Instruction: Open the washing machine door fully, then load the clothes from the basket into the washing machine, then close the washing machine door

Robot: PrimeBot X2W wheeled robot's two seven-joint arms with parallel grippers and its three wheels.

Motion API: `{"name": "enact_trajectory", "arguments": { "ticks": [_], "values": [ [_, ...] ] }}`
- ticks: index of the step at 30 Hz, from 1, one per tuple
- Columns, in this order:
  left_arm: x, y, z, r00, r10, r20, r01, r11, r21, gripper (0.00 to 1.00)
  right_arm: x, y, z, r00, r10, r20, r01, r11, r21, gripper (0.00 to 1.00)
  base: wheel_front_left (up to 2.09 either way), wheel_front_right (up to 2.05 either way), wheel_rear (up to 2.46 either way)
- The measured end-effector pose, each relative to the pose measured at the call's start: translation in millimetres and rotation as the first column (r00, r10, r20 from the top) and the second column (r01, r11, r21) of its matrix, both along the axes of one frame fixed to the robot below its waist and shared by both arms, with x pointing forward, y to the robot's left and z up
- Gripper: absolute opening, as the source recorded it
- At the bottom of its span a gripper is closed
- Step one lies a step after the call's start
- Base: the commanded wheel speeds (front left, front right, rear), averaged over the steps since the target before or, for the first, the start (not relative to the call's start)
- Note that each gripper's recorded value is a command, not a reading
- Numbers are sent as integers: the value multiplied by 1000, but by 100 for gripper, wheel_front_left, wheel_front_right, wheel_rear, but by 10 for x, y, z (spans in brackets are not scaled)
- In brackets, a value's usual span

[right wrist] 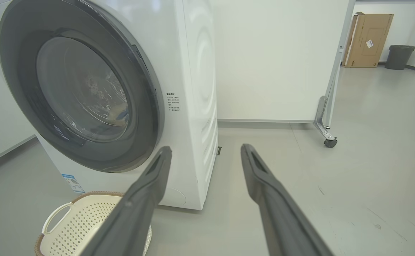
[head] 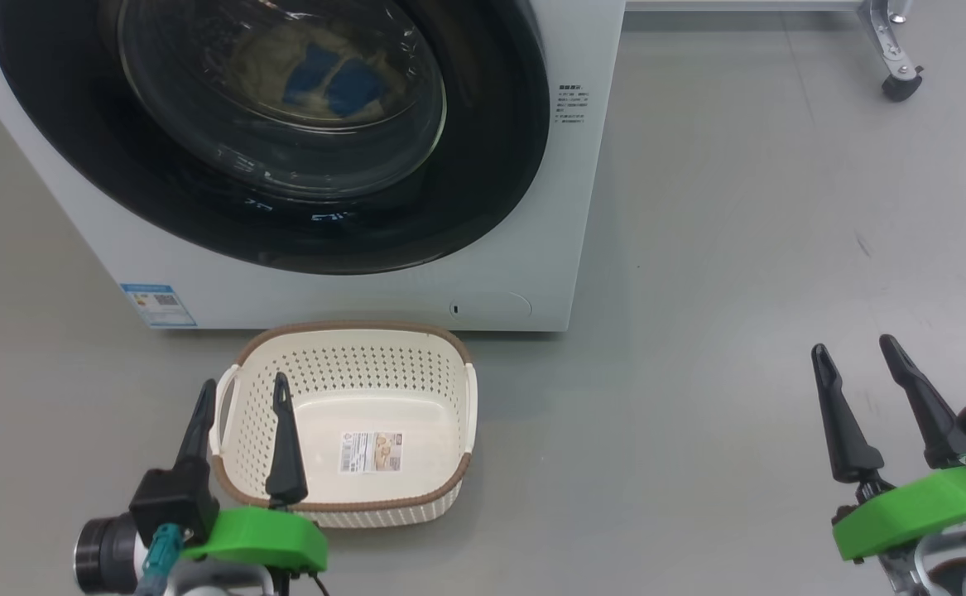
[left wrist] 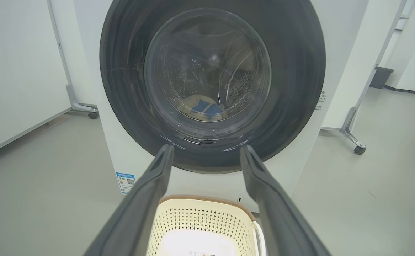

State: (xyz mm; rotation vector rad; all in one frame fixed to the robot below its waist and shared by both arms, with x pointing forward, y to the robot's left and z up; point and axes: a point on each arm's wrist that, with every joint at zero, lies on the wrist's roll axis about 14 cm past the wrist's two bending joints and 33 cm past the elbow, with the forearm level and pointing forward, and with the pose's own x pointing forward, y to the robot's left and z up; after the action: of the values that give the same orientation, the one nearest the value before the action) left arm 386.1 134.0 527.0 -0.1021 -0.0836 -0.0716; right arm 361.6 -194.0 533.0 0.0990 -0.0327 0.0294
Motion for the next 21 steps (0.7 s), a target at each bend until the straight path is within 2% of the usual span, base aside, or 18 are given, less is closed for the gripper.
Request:
{"name": "enact_trajectory", "arguments": {
  "ticks": [21],
  "values": [
    [-8, 19, -92, 1000, 7, -26, -7, 1000, -2, 100, 38, 42, -33, 1000, 14, -17, -14, 1000, 0, 100, 0, 0, 0]
  ]
}}
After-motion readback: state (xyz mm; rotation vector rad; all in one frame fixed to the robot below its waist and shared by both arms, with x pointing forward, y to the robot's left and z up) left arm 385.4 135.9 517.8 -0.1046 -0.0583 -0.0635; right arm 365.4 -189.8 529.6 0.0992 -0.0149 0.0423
